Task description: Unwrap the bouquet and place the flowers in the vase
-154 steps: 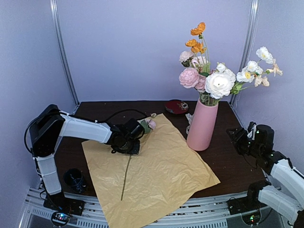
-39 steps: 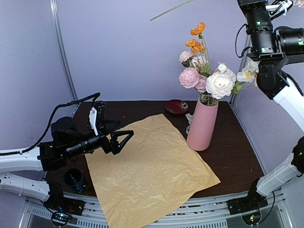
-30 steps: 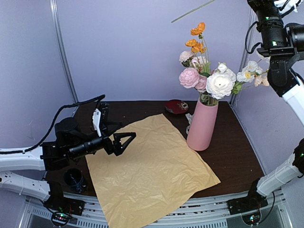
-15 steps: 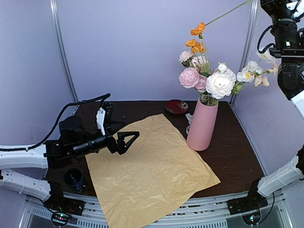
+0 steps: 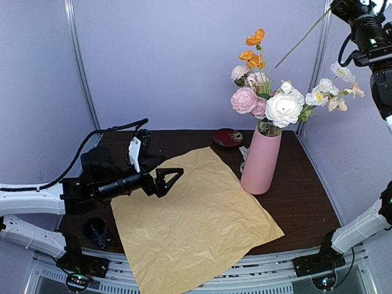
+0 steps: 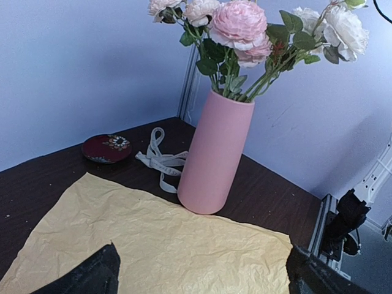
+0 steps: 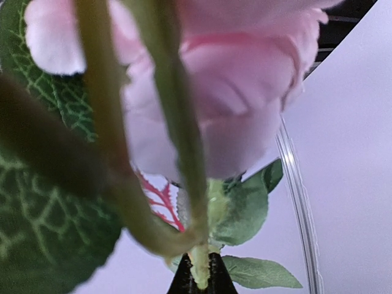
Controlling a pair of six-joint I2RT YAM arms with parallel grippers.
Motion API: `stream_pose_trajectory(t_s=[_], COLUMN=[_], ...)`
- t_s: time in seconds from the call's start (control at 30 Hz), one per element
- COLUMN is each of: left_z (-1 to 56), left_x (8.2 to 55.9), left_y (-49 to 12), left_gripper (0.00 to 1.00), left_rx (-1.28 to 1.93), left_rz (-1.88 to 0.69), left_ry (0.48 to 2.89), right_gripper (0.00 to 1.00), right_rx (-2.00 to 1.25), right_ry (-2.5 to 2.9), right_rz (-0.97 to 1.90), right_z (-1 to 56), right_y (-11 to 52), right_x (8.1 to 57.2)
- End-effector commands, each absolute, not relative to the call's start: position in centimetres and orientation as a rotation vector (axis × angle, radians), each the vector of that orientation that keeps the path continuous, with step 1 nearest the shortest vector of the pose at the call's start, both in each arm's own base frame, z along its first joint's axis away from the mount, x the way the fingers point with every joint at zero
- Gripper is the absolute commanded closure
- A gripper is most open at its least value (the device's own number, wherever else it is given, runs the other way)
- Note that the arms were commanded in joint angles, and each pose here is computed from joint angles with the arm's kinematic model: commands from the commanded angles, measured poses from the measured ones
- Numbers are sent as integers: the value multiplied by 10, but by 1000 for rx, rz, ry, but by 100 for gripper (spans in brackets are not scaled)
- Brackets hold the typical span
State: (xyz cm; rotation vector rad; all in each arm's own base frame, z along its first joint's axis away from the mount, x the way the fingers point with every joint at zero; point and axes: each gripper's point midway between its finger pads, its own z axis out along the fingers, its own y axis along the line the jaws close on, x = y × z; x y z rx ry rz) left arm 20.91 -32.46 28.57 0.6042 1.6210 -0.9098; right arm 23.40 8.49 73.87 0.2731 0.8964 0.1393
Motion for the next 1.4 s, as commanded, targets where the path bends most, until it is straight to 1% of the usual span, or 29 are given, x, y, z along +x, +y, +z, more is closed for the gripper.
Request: stream_pose_trajectory(t_s=[0.0,0.27,0.67,1.1,1.37], left_z=[299,291,276,267,263], left_x=[210,211,211,210,209], left_y=[-329,-333,-338,-343,-345], left_gripper=[2,2,2,2,2], left_rx=[611,627,655,659,658], left_rz=[-921,-905,-906,-937,-950], left_ry=[1590,1610,1640,1666,1672], right_gripper=[100,100,100,100,100], right_rx=[178,92,38,99,113], right_ry=[1070,1222,1402,1465,1508], right_rz=[29,26,-56,42,46], right_z=[700,665,605,568,553], right_y=[110,137,153,147,143], right_x=[265,289,311,334,346])
